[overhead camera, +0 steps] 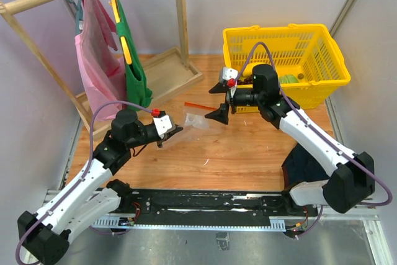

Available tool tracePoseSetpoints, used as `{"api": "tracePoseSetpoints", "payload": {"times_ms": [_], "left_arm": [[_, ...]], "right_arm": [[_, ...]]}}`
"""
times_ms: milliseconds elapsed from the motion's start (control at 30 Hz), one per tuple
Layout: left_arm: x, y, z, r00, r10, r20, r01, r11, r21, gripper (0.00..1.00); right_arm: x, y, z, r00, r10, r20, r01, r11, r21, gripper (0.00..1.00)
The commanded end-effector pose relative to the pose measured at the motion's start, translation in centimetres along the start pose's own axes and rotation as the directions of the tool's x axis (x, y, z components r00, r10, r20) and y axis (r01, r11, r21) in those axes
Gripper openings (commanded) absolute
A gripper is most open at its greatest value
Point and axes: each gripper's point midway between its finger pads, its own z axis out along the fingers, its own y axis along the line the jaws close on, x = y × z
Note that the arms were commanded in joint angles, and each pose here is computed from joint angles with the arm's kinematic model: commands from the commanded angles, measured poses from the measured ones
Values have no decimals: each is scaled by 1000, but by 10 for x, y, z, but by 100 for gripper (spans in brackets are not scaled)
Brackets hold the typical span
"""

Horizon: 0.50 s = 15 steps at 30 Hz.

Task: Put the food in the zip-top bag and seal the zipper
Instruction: Pick up the zipper food storage bag at the center of the board.

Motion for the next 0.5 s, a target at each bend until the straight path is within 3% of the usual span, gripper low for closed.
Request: {"api": "tracePoseSetpoints", "payload": {"times_ms": [0, 333, 467], "left_arm": [[-12, -9, 1, 996, 74, 58, -77, 996, 53, 0], [-16, -11, -2, 992, 92, 81, -96, 994, 46, 0], [-16, -9, -3, 992, 96, 78, -98, 995, 32, 0]], "right_arm": [[-13, 11, 6, 995, -98, 27, 101, 988, -113, 98], [6, 37, 22, 999, -43, 13, 45, 953, -300, 100], [19, 53, 26, 999, -34, -28, 22, 933, -359, 90]]}}
